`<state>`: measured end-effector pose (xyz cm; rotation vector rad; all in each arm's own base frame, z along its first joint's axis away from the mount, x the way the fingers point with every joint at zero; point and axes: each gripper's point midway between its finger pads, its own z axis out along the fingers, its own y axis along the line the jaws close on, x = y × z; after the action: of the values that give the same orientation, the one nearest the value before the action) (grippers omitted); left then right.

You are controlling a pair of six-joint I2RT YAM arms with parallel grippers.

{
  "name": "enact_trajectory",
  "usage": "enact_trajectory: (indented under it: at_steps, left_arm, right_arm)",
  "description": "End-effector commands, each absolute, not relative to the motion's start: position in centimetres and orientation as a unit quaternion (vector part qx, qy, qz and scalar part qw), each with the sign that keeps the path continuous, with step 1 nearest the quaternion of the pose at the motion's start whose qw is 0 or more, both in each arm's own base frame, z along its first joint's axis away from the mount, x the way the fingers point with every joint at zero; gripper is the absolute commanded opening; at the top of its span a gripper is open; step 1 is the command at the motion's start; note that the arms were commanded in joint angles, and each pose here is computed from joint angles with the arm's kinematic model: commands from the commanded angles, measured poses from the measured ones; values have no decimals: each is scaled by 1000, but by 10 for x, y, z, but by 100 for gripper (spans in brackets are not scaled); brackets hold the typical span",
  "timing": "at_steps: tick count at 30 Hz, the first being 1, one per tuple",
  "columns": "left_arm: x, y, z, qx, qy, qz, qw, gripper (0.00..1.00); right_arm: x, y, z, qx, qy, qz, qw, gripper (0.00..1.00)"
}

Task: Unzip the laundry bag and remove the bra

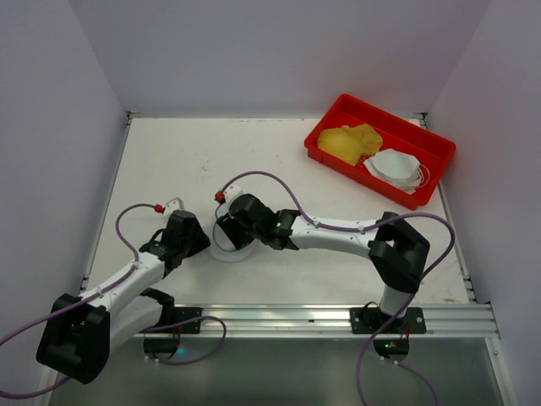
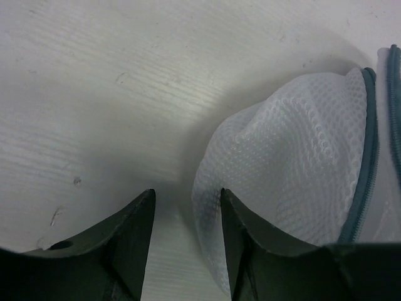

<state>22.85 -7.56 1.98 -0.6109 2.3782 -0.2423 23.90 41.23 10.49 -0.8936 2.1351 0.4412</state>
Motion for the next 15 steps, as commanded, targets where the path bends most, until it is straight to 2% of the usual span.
enact_trajectory:
  at_steps: [1, 5, 7, 9, 10, 11, 13, 15]
  left_arm:
    - [234, -85, 13, -229, 906, -122, 335, 48]
    - [231, -87, 0, -232, 913, -120, 315, 36]
    - [231, -90, -2, -232, 913, -124, 311, 30]
    - [232, -91, -1, -233, 912, -129, 313, 20]
    - [233, -91, 0, -234, 910, -131, 315, 16]
    - [234, -92, 2, -236, 909, -133, 317, 8]
    - [236, -94, 5, -236, 906, -140, 322, 0]
    - [238, -95, 8, -239, 904, -143, 325, 0]
  right_arm:
    - [245, 421, 117, -357, 825, 164, 406, 64]
    - [250, 419, 108, -356, 829, 143, 408, 58]
    - [255, 415, 105, -349, 831, 127, 415, 45]
    - [261, 411, 106, -344, 830, 112, 424, 35]
    - [262, 408, 107, -339, 832, 102, 427, 22]
    - [264, 406, 107, -336, 833, 97, 429, 16]
    - [263, 404, 112, -334, 830, 100, 436, 4]
    - [263, 405, 115, -335, 826, 106, 440, 0]
